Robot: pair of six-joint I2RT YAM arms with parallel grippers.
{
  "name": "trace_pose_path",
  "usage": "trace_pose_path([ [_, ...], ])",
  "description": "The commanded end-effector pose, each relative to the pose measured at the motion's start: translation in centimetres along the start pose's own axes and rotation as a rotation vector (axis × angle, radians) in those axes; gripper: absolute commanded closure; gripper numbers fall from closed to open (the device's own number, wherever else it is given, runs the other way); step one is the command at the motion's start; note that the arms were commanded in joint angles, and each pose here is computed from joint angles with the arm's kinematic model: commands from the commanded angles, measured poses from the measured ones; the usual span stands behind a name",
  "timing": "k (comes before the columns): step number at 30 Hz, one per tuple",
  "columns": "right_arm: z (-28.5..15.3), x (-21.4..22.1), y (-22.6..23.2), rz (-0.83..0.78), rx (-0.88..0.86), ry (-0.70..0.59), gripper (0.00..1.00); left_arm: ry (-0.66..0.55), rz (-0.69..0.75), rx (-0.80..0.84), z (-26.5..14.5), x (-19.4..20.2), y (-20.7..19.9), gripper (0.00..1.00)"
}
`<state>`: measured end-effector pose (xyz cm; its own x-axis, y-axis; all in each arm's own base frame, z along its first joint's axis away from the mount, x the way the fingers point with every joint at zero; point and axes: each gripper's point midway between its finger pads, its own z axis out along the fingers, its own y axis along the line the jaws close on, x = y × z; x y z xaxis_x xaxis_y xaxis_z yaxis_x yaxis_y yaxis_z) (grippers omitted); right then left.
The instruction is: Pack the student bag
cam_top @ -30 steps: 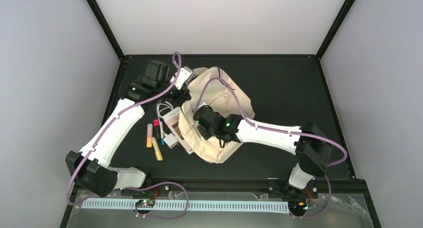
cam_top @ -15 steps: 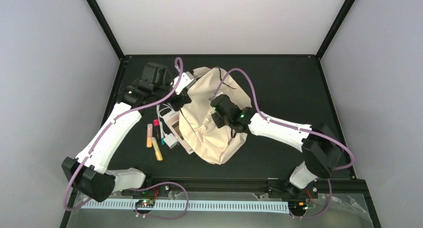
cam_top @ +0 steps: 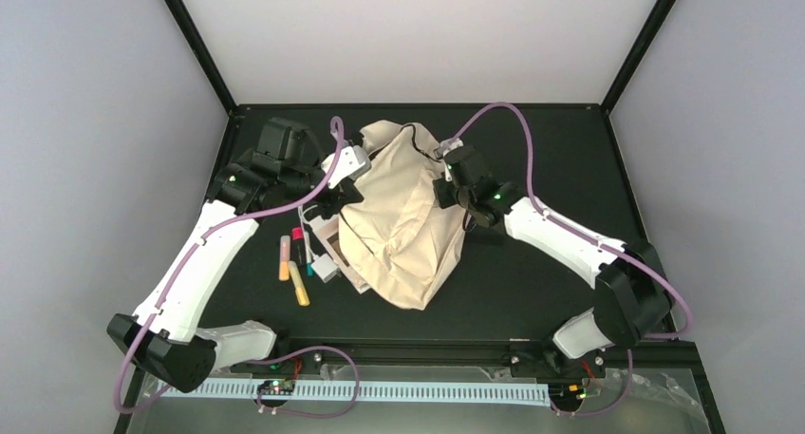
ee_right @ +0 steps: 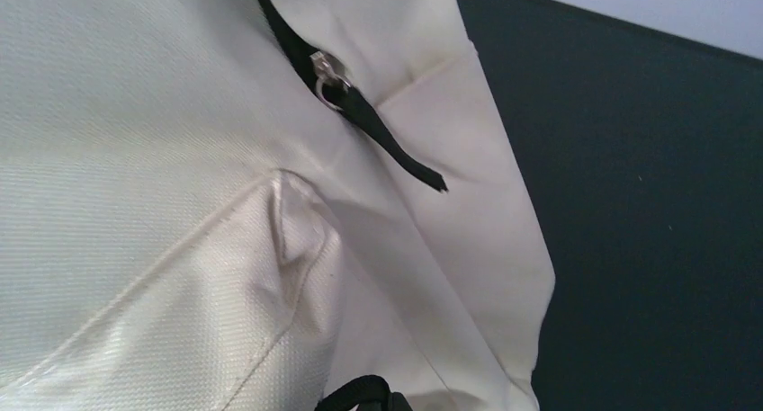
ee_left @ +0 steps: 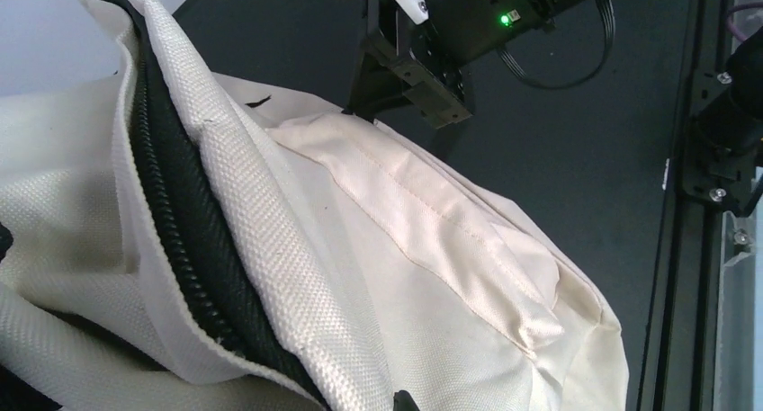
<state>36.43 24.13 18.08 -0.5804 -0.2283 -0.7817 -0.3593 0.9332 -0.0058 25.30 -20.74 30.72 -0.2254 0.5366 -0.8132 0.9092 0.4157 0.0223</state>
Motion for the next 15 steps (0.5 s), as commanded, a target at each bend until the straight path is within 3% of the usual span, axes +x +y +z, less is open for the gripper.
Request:
trace_pose_path([
  [1, -0.9, -1.7, 0.7, -0.047, -0.082, -0.060, 0.99, -0.101, 0.083, 0.035, -2.7, -3.2, -1.6, 0.98],
  [5, 0.2, -1.8, -1.7, -0.059, 0.032, -0.019, 0.99, -0.123, 0.097, 0.067, -3.2, -4.2, -2.1, 0.98],
  [11, 1.6, -2.5, -7.7, 0.105, 0.089, -0.017, 0.99, -0.140, 0.163, 0.114, -4.8, -4.6, -4.0, 0.98],
  [15, 2.2, -2.9, -6.8, 0.092, 0.039, -0.014, 0.99, -0.145, 0.151, 0.180, -4.8, -4.3, -5.2, 0.98],
])
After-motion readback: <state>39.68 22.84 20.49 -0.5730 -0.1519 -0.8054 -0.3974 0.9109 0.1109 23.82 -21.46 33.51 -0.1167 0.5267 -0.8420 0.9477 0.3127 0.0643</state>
